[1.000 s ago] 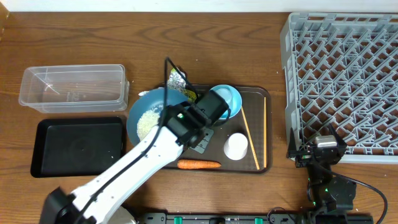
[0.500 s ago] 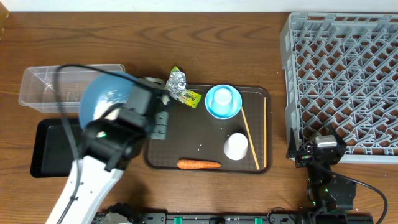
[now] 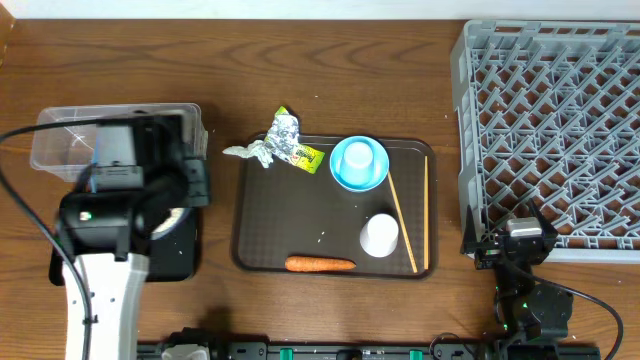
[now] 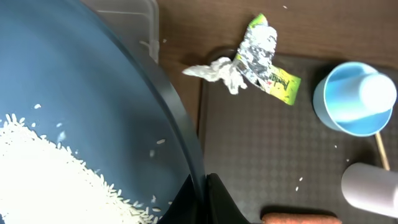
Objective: Sort waste into correct bins and load items into the dishwasher rack
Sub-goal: 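Lift the teal bowl with the left gripper over the black tray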
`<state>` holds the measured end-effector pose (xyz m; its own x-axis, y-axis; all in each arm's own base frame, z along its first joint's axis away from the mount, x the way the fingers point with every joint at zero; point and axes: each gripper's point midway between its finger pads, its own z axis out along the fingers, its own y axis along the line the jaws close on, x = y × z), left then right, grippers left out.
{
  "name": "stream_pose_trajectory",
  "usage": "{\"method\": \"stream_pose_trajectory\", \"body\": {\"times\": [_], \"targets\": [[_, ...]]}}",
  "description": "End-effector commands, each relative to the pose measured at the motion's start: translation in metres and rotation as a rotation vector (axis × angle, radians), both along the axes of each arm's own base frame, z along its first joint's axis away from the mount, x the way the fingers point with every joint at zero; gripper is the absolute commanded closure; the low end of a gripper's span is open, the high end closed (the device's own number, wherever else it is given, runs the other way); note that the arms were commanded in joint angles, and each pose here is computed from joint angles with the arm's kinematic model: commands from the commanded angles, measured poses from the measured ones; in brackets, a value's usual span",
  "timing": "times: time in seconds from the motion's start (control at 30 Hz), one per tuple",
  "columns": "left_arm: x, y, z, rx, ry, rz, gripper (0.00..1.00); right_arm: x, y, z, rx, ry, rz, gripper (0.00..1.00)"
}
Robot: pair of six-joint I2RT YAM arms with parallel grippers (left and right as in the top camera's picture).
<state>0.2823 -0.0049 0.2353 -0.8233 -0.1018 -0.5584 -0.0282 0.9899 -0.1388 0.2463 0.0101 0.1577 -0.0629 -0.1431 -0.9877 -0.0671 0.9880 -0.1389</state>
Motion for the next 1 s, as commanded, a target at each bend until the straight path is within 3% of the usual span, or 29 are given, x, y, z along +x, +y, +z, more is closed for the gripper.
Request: {"method": "stream_pose_trajectory", "body": {"times": [0.0, 0.3, 0.7, 0.97], "targets": [[0.009, 0.002, 0.017, -0.089, -0.074, -0.056, 0.94, 0.000, -0.003, 0.000, -0.015, -0.002, -0.010, 0.01], [0.028, 0.040, 0.009, -0.298, -0.106, 0.043, 0.94, 0.000, -0.003, 0.000, -0.015, -0.002, -0.010, 0.01], [0.030, 0.085, -0.011, -0.451, -0.063, 0.234, 0.94, 0.000, -0.003, 0.000, -0.015, -0.002, -0.010, 0.01], [0.027, 0.091, -0.002, -0.672, -0.165, 0.212, 0.94, 0.000, -0.003, 0.000, -0.015, -0.003, -0.010, 0.01]]}}
